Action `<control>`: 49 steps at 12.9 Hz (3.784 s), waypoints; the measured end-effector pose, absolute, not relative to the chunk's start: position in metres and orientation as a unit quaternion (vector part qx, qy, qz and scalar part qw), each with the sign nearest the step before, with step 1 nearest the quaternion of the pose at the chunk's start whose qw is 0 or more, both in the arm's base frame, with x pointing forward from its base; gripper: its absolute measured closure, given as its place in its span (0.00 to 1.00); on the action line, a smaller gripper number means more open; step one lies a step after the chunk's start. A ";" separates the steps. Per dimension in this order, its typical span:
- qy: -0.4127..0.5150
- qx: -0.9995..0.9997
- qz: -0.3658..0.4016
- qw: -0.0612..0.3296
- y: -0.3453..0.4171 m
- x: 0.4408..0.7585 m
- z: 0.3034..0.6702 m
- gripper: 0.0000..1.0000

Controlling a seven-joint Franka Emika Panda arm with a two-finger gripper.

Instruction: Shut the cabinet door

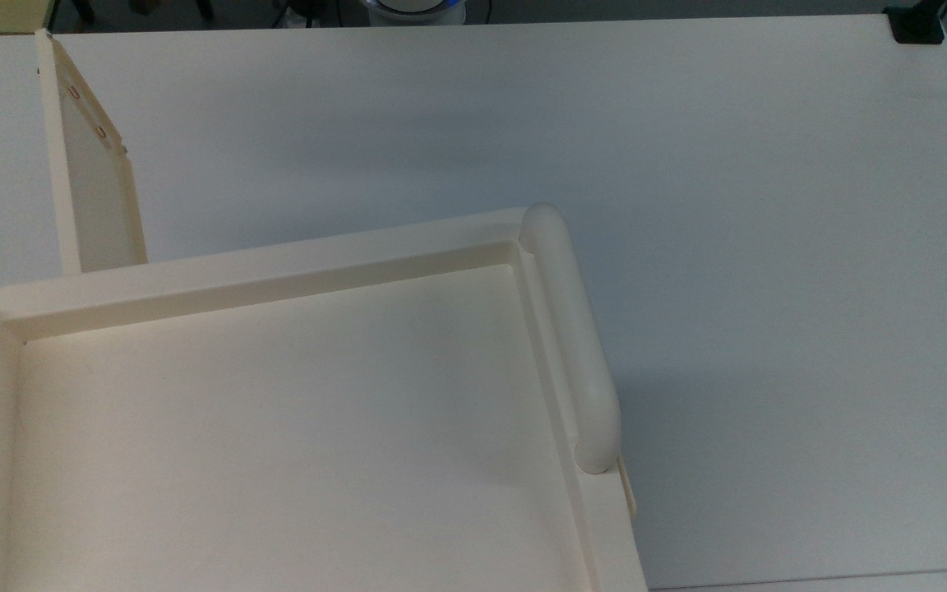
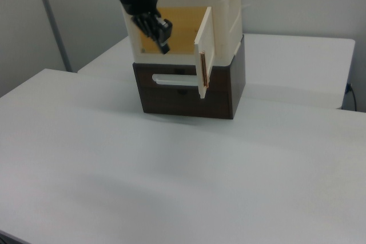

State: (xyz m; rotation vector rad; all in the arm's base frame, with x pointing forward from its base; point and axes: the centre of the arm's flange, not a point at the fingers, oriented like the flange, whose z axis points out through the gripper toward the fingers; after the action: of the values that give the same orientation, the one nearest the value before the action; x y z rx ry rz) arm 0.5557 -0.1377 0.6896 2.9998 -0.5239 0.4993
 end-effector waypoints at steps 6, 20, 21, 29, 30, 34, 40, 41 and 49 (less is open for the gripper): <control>-0.357 0.895 0.268 -0.013 -0.197 0.553 0.714 0.99; -0.405 0.859 0.311 0.031 -0.280 0.610 0.612 0.99; -0.402 0.864 0.303 0.035 -0.280 0.614 0.602 0.99; -0.331 0.899 0.287 0.017 -0.194 0.651 0.580 0.99; -0.322 0.903 0.286 0.012 -0.181 0.655 0.578 0.99; -0.274 0.908 0.316 -0.022 -0.118 0.682 0.564 0.99; -0.283 0.859 0.412 -0.110 -0.088 0.718 0.532 0.99; -0.282 0.859 0.414 -0.112 -0.085 0.719 0.533 0.99; -0.270 0.855 0.420 -0.142 -0.037 0.724 0.550 0.99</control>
State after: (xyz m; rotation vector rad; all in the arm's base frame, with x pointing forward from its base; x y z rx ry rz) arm 0.7237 -0.0373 0.5498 2.9581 -0.9344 1.4554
